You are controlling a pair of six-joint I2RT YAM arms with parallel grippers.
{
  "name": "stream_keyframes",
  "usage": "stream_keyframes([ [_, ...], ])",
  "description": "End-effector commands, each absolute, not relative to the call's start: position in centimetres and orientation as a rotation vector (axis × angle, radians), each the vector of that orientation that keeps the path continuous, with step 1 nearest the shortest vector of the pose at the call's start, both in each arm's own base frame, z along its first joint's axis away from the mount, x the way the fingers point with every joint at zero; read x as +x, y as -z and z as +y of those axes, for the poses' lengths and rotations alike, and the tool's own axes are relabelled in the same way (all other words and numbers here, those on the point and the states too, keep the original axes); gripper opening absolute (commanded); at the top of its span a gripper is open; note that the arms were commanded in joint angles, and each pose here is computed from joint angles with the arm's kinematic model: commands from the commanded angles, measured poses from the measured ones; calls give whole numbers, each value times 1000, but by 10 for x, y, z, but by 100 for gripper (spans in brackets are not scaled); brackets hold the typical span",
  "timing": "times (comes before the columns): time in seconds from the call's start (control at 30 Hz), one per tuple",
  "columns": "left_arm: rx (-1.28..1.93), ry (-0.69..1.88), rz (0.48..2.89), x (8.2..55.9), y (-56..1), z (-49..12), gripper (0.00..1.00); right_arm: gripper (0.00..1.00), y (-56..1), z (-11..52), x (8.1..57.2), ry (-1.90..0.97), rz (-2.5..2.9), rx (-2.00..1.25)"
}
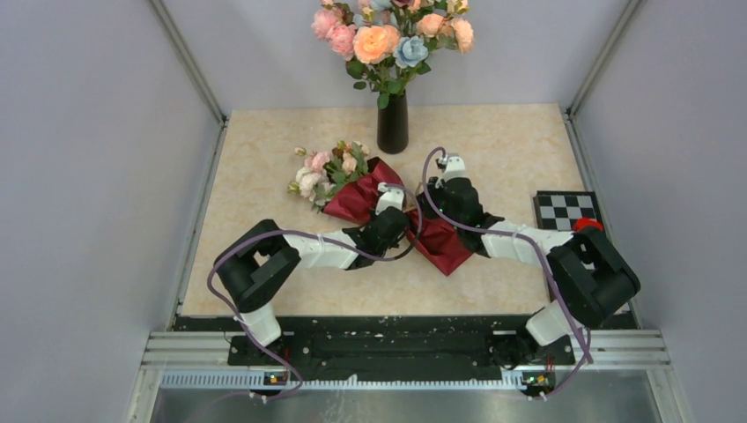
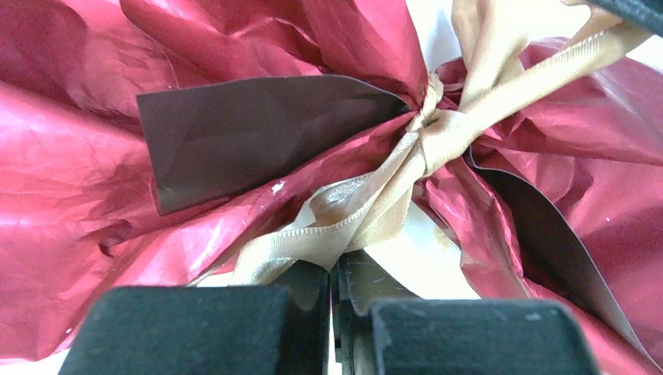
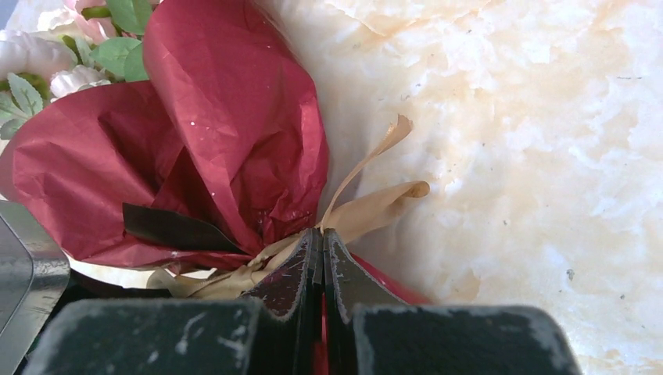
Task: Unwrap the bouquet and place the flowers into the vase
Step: Untie the ribbon from the wrapping paper.
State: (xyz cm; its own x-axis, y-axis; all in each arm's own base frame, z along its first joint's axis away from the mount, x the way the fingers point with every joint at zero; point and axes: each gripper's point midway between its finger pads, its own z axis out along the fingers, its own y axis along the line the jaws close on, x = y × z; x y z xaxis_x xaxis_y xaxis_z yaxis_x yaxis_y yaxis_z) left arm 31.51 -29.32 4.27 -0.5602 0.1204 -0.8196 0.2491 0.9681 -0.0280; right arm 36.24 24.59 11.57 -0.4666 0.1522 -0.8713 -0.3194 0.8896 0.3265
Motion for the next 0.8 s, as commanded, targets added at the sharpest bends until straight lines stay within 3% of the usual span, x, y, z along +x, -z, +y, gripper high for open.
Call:
stream_keyframes([
  [0.0,225,251,2193,306,-49,-295,0,0,-142,237,374,-512,1883,-118],
  [0.77,103,306,2280,281,-35,-279,0,0,-133,223,372,-451,1929,-57],
])
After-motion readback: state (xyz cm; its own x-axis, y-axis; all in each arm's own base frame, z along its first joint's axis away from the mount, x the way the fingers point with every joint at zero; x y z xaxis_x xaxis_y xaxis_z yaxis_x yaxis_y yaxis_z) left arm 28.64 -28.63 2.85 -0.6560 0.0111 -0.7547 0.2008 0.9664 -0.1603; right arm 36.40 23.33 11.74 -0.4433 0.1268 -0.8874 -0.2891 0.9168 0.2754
